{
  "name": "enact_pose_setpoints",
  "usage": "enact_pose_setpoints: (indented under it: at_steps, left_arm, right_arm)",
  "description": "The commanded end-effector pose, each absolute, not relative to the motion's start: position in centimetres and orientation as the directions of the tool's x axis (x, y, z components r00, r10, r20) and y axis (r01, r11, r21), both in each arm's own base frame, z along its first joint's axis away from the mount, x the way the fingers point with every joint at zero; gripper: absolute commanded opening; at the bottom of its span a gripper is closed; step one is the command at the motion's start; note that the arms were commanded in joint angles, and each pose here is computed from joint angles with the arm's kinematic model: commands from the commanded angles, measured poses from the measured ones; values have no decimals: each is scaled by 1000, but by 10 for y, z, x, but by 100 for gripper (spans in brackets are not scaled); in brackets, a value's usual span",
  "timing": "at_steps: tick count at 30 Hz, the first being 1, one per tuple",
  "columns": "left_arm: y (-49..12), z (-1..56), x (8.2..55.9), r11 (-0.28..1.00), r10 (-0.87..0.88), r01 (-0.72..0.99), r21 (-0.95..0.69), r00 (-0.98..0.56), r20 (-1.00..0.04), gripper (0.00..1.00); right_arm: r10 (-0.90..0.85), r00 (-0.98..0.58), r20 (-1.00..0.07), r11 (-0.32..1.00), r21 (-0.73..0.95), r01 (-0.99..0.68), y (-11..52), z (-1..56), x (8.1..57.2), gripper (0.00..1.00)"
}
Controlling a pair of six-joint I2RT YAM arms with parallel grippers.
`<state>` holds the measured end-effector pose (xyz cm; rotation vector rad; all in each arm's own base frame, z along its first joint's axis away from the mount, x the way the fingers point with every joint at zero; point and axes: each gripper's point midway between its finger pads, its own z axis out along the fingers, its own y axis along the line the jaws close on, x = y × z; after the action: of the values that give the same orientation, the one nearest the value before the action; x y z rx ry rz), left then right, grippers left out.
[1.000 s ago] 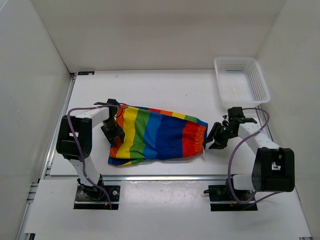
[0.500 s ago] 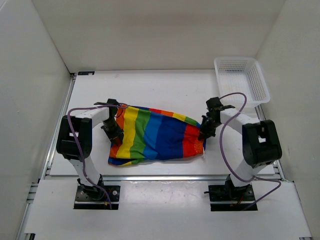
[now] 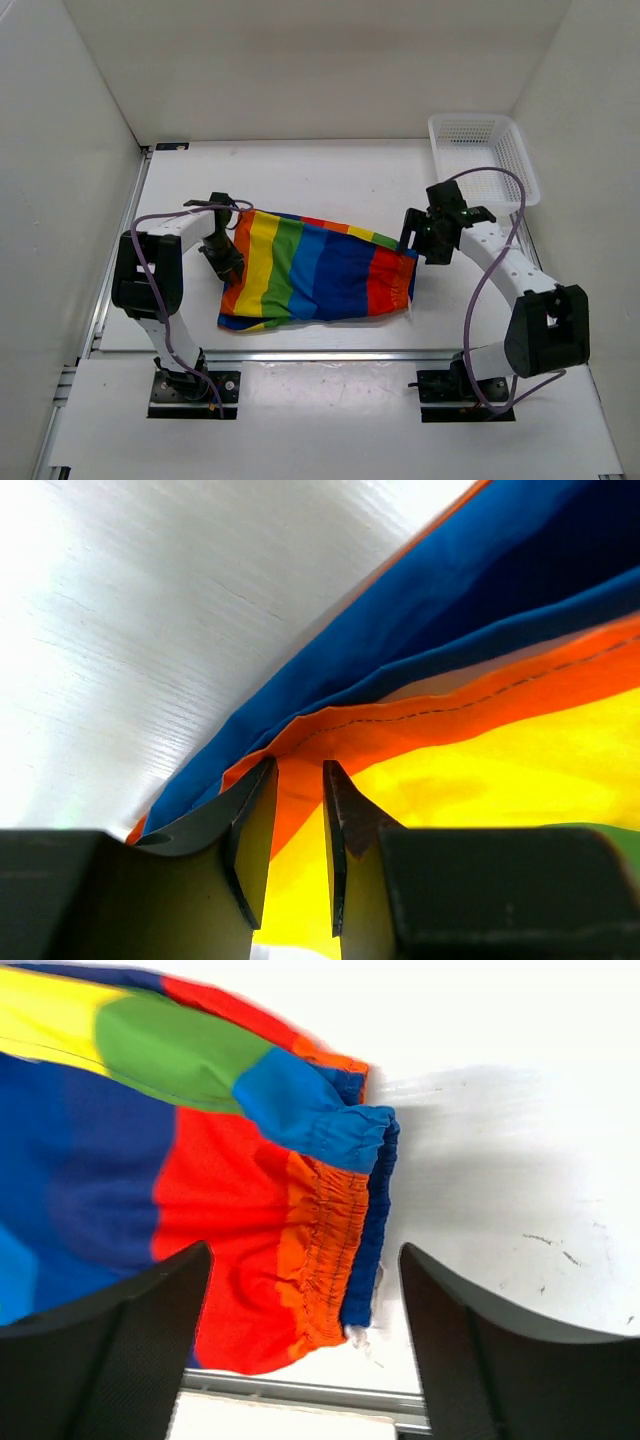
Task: Fold and stack the shorts
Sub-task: Fold the shorts
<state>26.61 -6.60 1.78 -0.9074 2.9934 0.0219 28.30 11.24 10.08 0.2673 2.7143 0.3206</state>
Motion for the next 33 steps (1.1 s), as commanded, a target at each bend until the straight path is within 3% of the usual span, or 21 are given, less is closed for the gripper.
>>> enact_pose_setpoints:
  at_steps: [1,7,13,18,21,24,25,27,32,33]
  left_arm:
    - [-63,35,282,837,-547,-547,-21,-833,-81,36]
    - [-62,37,283,837,-547,-548,-14,-833,-87,36]
    - [-62,34,282,837,-546,-548,-8,-834,-80,36]
    - [-62,34,282,837,-546,-548,-8,-834,-80,38]
    - [-62,34,282,837,-546,-548,-8,-834,-80,38]
    - [-59,36,285,837,-546,-547,-13,-833,-87,38]
    - [-59,36,285,837,-546,-548,-13,-833,-87,38]
    - [-59,36,285,842,-538,-539,-12,-839,-87,38]
    - [-63,39,287,855,-518,-517,-37,-852,-77,38]
    - [-63,39,287,855,-518,-517,-37,-852,-77,38]
  right_arm:
    - [171,-947,-270,969,220,112,107,86,263,85]
    - [123,-978,-170,952,299,68,127,58,247,83]
    - [22,-991,-128,986,169,0,135,27,245,76]
    - [58,-994,-95,998,2,58,124,2,247,67]
    - [89,-993,-82,995,-45,92,128,-9,251,59]
    - [106,-992,-71,992,-61,110,127,-12,251,30]
    - [115,-991,-72,991,-61,119,127,-12,251,12]
    - [126,-989,-72,990,-60,130,128,-12,251,0]
    - [167,-963,-214,975,-107,193,112,26,265,0]
    - [165,-942,-291,968,-135,211,103,46,276,0]
